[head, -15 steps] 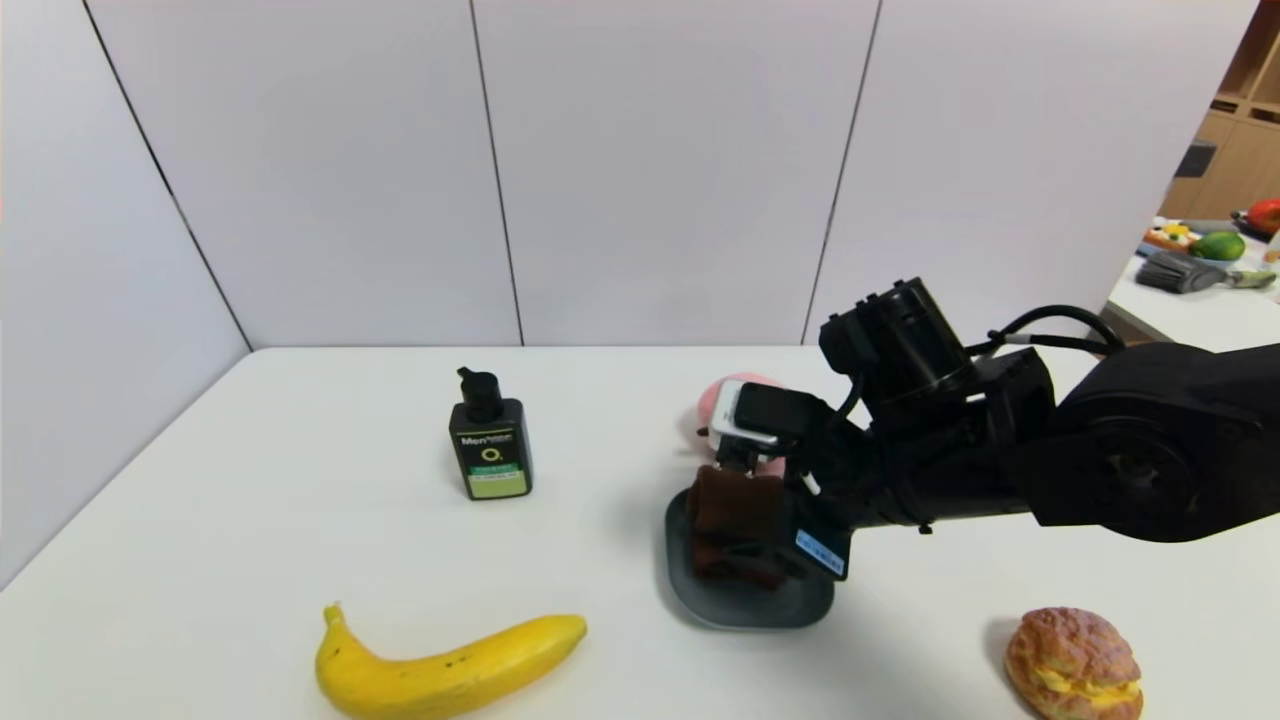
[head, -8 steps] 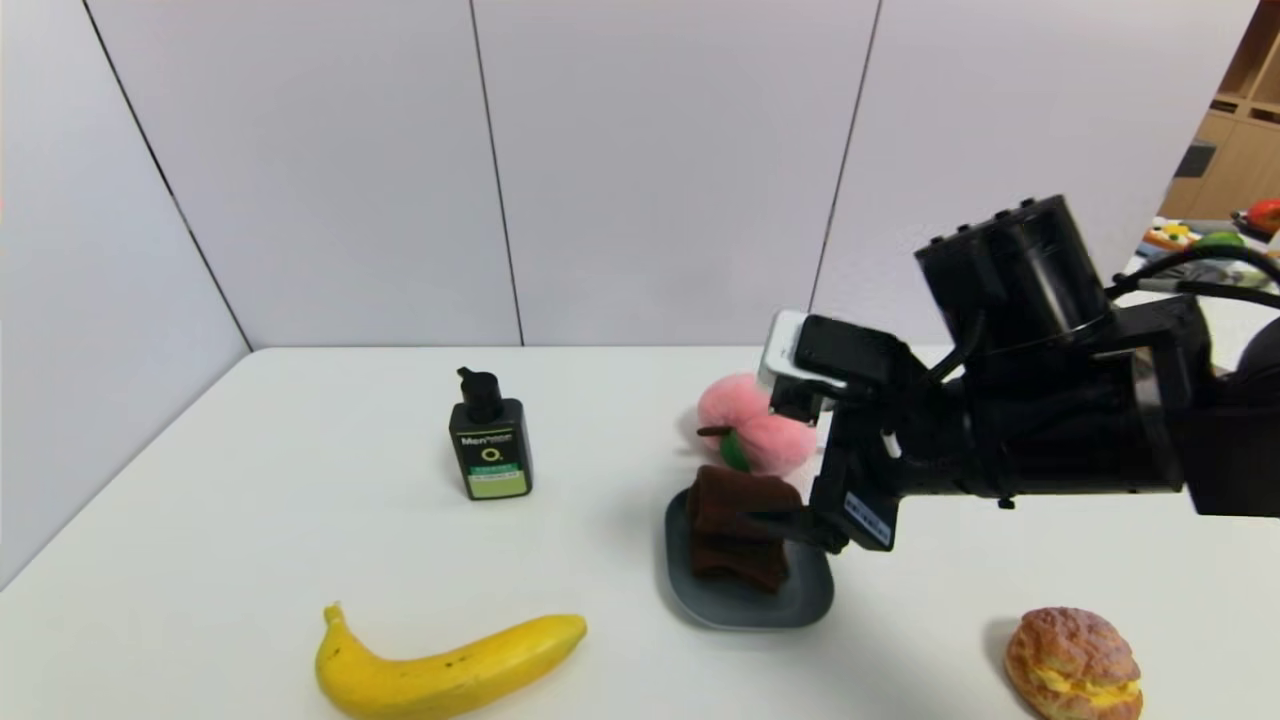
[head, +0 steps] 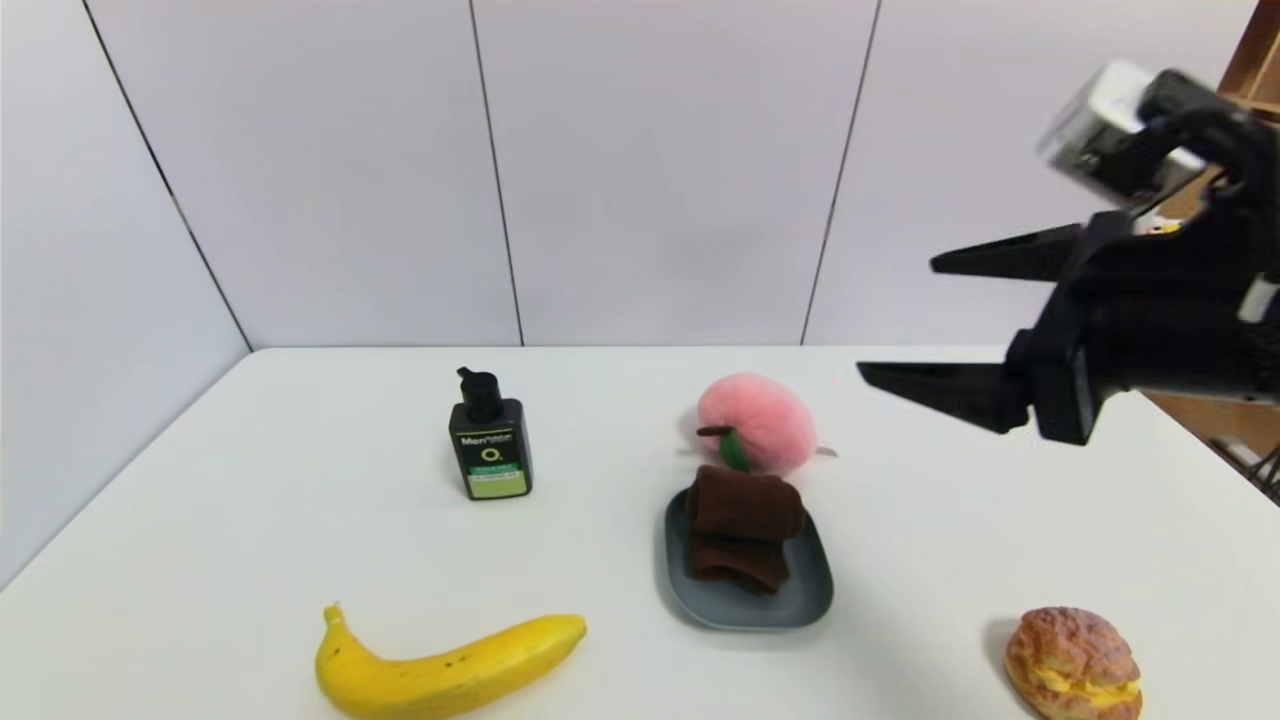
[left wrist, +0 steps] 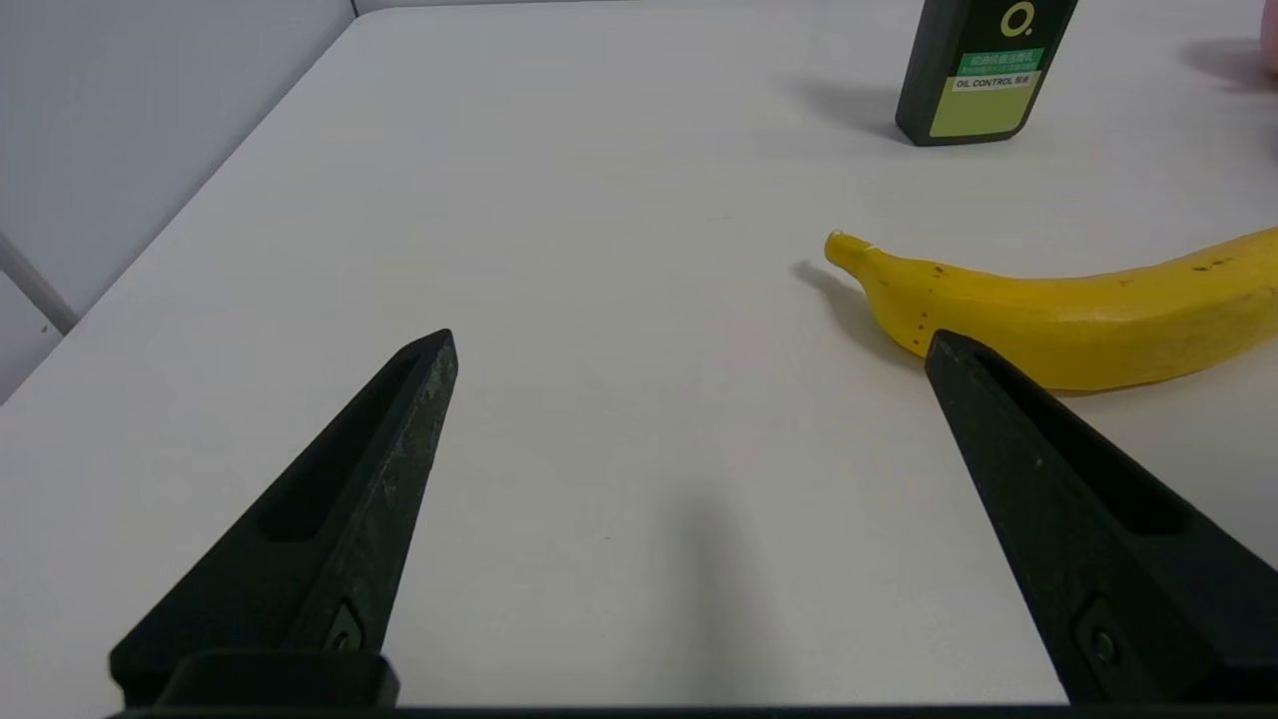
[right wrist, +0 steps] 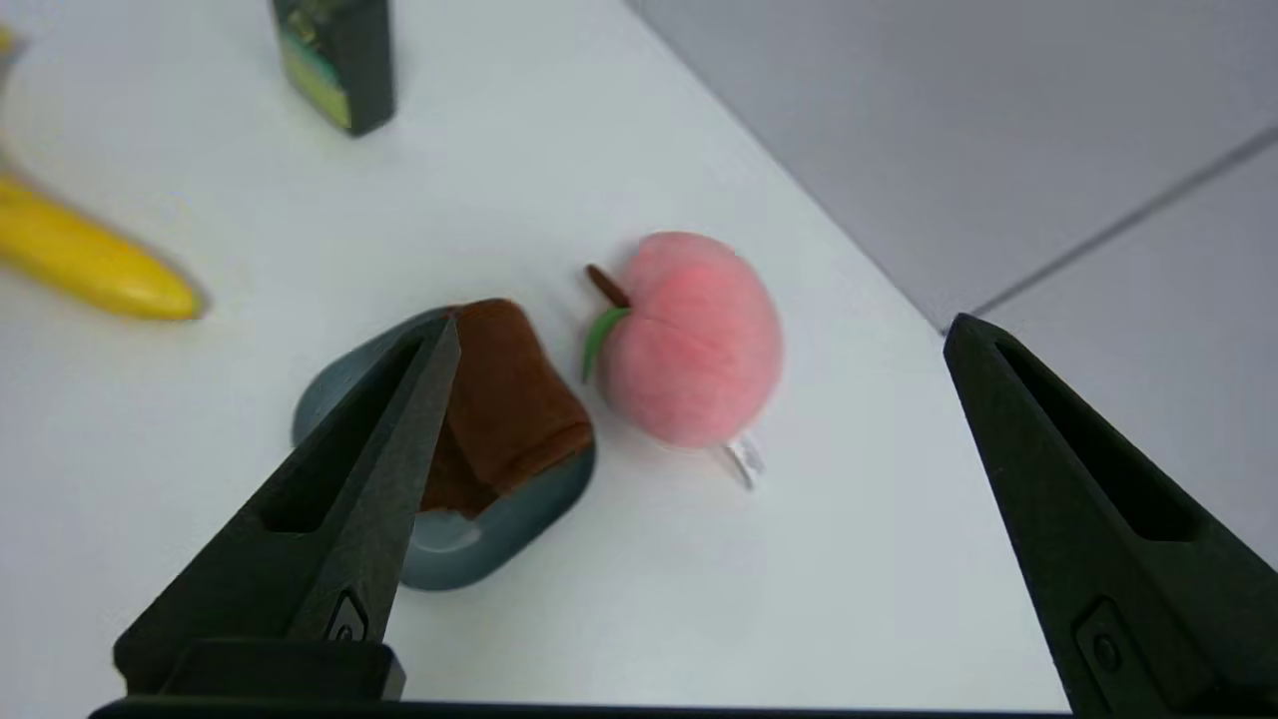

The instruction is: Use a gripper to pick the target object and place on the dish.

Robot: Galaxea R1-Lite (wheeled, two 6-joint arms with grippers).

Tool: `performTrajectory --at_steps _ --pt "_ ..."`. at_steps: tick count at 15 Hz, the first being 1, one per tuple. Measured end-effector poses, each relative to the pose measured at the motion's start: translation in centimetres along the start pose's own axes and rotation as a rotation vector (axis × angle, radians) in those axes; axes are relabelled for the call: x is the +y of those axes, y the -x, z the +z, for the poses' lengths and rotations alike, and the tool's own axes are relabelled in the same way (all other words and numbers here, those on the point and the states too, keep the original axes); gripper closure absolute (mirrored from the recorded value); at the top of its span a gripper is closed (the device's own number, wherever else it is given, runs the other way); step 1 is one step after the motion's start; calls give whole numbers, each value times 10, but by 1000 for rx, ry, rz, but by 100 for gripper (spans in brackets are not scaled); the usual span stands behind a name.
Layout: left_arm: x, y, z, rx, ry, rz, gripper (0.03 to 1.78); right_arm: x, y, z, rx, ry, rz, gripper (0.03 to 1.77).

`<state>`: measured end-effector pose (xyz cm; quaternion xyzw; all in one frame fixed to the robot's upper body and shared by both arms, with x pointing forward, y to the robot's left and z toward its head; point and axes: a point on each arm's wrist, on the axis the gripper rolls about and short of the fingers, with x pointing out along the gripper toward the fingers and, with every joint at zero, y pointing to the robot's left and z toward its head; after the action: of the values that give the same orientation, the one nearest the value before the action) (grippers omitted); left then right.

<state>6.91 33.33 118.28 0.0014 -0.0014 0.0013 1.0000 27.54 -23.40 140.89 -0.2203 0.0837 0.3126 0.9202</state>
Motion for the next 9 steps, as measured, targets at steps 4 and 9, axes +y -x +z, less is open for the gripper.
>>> performTrajectory --at_steps 4,9 --pt "0 0 0 0 0 0 12 -18 55 7 -116 -143 -161 11" --pt "0 0 0 0 0 0 12 -30 115 7 -249 -193 -370 11"
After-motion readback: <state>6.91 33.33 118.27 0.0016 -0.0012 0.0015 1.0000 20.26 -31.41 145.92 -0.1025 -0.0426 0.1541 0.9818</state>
